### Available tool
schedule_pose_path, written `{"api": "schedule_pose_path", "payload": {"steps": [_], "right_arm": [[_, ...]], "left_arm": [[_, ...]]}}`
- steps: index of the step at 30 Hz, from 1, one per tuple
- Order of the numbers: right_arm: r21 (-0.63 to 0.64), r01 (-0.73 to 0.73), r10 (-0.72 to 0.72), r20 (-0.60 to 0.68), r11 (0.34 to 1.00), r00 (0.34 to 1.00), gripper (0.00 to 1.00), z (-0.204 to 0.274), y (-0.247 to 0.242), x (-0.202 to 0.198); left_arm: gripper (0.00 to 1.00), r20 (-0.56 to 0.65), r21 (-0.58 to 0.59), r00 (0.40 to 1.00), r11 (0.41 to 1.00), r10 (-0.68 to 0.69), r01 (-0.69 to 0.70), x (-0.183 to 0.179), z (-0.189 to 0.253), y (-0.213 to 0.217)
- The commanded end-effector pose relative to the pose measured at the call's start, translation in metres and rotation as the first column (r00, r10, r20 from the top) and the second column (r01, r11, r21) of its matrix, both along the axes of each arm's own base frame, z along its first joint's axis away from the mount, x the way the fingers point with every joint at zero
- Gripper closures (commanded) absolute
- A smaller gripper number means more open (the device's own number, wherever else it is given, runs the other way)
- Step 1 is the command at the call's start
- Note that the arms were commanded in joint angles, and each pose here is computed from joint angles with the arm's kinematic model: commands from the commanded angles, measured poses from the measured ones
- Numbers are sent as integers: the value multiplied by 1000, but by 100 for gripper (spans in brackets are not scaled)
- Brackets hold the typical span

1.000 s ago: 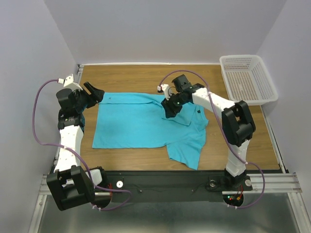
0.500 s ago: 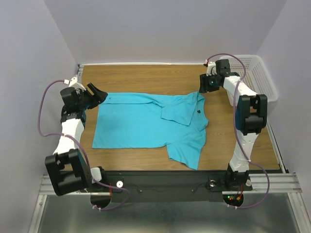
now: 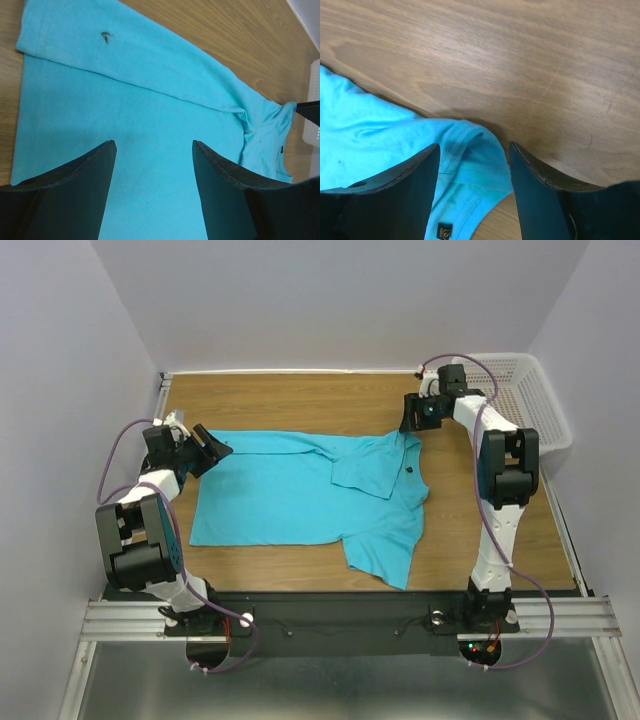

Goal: Fold and stack the t-shirts
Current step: Fold the tshirt

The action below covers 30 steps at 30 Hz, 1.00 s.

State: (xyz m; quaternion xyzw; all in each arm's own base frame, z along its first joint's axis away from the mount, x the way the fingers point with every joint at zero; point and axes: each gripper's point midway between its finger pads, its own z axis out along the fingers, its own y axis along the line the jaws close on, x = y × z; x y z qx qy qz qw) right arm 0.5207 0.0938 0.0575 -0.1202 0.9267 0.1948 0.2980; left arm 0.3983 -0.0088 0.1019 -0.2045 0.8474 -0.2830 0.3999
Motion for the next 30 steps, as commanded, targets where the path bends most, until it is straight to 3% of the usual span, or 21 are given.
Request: {"api": "schedule_pose_path", "payload": {"steps": [1,9,15,18,21,26,30], "right_arm": [[61,-11,5,89,998,996,37,35,9,19],[94,4,-6,28,996,1000,38,11,12,20],[119,-15,16,-6,993,1000,47,0,17,12],[118,-19,20,-10,993,1000,58,-1,17,8],[110,-15,16,-1,994,1000,77,1,14,9],[102,2,-5,25,995,1000,99,12,5,14],[78,48,-52,52,996,997,99,22,-12,20]], "left_arm": [[27,84,5,996,1000,-18,17,18,22,0],[28,52,-9,999,1000,3,-2,27,10,4],[30,25,-5,1000,1000,14,-14,44,-1,7],[30,-18,-3,999,1000,27,-27,51,-18,9],[30,-46,6,998,999,42,-42,58,-31,13],[30,-91,25,994,998,56,-54,66,-47,18],[31,-115,46,991,997,69,-64,70,-56,23]]}}
